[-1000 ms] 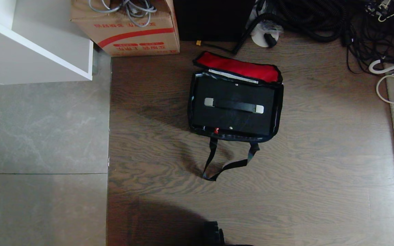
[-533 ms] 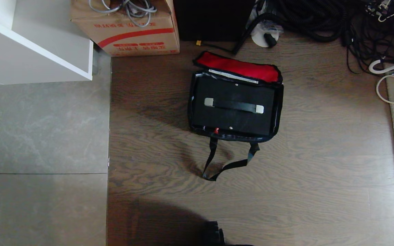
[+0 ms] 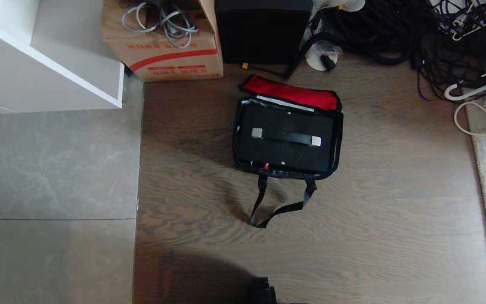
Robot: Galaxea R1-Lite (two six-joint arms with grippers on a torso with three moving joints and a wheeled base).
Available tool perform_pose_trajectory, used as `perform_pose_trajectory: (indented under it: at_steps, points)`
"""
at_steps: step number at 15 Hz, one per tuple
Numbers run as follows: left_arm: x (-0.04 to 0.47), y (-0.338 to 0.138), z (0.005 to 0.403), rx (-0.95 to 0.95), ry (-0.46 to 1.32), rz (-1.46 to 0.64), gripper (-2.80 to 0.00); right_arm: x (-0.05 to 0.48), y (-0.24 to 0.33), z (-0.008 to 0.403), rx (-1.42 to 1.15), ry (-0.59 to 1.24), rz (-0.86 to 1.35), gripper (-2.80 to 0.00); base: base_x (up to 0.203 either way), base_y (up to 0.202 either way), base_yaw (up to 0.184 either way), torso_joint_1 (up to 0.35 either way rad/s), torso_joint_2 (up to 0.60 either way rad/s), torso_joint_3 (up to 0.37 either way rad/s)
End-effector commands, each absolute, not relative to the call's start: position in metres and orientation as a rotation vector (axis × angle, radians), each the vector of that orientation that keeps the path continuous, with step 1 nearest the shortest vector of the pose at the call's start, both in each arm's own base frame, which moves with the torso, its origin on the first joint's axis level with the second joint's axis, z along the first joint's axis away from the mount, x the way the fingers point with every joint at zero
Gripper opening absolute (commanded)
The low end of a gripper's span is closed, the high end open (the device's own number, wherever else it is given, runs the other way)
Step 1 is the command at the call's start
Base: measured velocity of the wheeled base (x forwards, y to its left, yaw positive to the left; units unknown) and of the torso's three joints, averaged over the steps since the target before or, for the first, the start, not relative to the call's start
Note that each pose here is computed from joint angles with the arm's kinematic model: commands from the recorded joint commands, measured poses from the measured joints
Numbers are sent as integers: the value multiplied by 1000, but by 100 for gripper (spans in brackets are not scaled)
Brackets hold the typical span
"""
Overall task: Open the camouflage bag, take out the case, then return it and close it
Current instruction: Grip the handle
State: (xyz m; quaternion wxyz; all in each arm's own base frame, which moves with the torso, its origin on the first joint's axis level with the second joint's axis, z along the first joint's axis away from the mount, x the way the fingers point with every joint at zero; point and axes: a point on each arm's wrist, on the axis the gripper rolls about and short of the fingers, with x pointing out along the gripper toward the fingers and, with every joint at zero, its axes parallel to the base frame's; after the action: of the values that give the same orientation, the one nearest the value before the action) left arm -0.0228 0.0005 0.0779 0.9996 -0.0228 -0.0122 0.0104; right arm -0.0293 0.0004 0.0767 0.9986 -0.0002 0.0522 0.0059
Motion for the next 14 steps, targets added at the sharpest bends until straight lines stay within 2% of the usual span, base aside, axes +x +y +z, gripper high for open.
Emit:
perform_pose_trajectory:
  at_steps: [1,14]
  points:
    - [-22,1,75,-46,-16,20,-280,-29,0,77,-1,109,12,-280,0,0,0,7,0,170]
    - [-22,1,76,-46,-17,20,-280,-29,0,77,-1,109,12,-280,0,0,0,3,1,104]
